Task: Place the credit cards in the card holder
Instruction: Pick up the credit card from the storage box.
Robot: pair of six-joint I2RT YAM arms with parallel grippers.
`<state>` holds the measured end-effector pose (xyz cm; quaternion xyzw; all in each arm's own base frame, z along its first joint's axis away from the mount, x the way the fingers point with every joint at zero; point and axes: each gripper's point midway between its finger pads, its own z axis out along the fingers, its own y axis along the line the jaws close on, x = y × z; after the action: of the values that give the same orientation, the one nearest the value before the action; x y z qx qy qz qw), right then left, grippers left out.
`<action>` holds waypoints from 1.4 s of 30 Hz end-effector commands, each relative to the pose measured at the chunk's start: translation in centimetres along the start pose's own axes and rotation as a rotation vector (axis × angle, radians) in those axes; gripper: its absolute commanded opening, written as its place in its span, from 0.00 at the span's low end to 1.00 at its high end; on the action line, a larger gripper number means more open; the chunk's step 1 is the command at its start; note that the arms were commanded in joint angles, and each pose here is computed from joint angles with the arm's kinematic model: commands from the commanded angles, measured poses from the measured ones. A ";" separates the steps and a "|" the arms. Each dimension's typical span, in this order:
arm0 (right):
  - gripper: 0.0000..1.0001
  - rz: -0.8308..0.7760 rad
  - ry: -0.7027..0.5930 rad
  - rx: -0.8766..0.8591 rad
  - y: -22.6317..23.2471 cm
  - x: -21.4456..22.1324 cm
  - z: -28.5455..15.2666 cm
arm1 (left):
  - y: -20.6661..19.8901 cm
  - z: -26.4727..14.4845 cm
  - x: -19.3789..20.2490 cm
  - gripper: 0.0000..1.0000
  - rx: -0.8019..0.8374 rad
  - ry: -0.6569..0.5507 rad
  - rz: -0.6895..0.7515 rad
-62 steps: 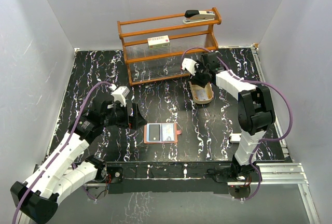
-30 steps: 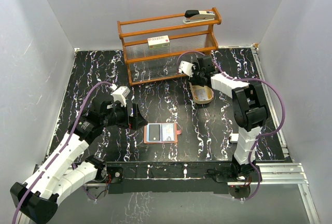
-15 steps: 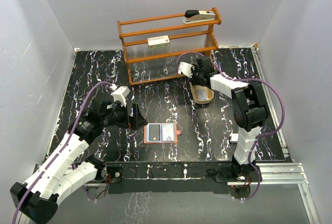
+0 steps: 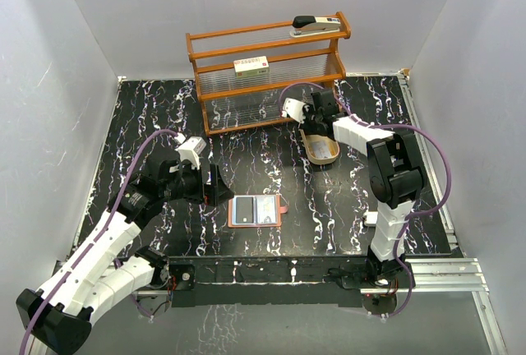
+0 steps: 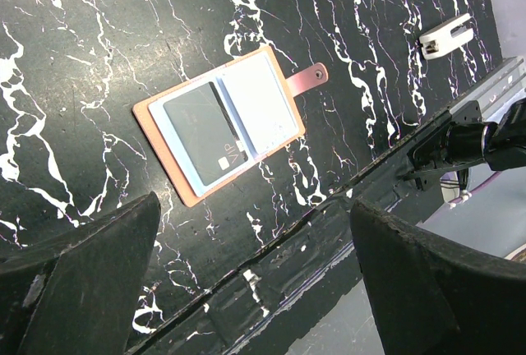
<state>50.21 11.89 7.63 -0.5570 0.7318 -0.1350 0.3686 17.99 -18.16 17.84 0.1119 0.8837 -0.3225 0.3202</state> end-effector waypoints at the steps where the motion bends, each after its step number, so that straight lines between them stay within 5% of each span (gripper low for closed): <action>1: 0.33 -0.018 -0.099 0.179 -6.5 -3.8 -2.8 | -0.5 -0.2 0.1 0.99 0.031 -0.005 0.019; 11: 0.27 -0.023 -0.106 0.164 -6.6 -4.1 -3.1 | -0.4 -0.1 0.2 0.99 0.030 -0.001 0.017; 23: 0.00 -0.064 -0.018 0.073 -4.4 -3.2 -5.4 | -0.5 0.1 0.4 0.99 0.037 0.008 0.017; 32: 0.00 -0.041 -0.007 -0.012 -1.4 -3.9 -7.9 | 0.0 0.0 0.1 0.99 -0.001 0.001 0.007; 42: 0.00 0.343 -0.309 -0.008 -1.3 -11.4 -17.2 | 0.5 -0.4 -0.4 0.94 -0.038 -0.029 -0.006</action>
<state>42.89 15.26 19.23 -0.5271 0.7384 -0.0754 0.4139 18.49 -17.63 17.34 0.1006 0.8900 -0.3038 0.3249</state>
